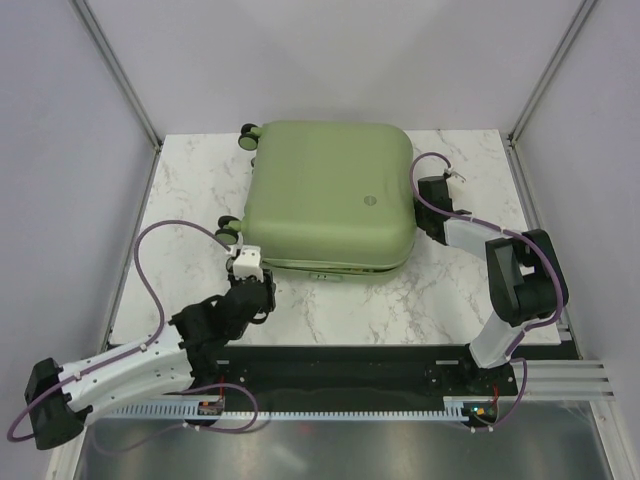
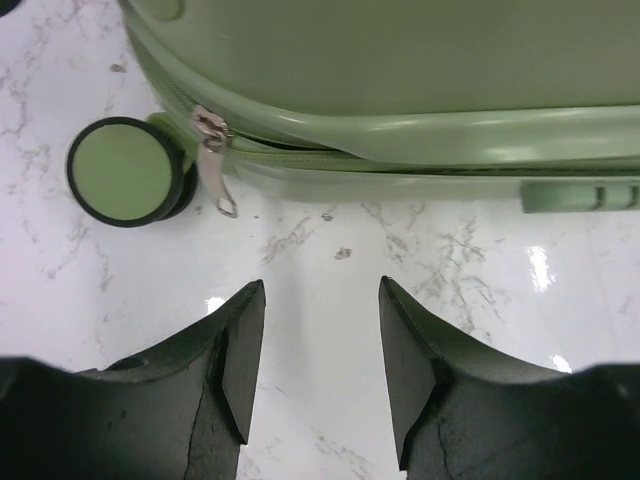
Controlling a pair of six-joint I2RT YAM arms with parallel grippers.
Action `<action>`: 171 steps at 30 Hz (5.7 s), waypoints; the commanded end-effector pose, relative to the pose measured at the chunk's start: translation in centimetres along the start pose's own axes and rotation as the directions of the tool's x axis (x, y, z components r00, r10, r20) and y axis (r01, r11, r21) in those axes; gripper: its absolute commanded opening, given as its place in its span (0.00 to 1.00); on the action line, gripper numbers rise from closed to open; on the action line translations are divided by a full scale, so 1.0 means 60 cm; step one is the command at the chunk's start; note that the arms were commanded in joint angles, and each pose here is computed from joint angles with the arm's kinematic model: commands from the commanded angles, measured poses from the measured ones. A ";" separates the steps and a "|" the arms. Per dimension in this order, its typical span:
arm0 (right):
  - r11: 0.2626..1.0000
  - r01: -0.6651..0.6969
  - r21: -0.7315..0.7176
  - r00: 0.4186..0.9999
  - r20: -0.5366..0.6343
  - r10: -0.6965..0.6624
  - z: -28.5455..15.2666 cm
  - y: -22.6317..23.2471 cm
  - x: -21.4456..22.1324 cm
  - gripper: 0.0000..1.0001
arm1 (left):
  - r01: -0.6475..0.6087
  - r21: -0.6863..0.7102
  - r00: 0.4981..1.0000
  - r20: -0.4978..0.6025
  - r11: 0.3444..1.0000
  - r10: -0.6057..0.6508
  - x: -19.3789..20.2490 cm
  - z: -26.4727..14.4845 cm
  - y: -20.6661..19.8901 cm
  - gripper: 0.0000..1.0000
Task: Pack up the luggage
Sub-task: Zip the luggage at the center of the board.
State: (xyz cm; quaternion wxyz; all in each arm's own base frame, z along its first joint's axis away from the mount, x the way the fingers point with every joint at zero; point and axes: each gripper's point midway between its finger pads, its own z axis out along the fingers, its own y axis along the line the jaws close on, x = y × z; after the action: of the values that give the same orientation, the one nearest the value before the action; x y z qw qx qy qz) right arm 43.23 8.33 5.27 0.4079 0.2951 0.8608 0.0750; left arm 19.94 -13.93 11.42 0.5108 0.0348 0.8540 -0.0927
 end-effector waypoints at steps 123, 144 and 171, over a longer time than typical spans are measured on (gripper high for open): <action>0.855 -0.354 0.379 0.935 0.162 0.316 -0.039 -0.291 -0.082 0.00 | -0.165 0.678 0.985 0.144 0.716 0.091 -0.158 0.189 -0.144 0.02; 0.925 -0.322 0.201 0.945 0.122 0.302 -0.054 -0.211 -0.107 0.00 | -0.196 0.749 0.980 0.164 0.633 0.108 -0.156 0.158 -0.196 0.02; 0.822 -0.315 0.474 0.939 0.281 0.198 -0.033 -0.287 -0.125 0.00 | -0.228 0.858 0.974 0.195 0.460 0.119 -0.110 -0.033 -0.319 0.02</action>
State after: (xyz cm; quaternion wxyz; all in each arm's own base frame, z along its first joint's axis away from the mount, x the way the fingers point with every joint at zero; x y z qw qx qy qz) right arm 39.01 -6.07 5.62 0.3785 0.3889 0.8396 -0.0237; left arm 27.52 -23.54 12.20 0.5087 0.2354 0.7927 -0.2397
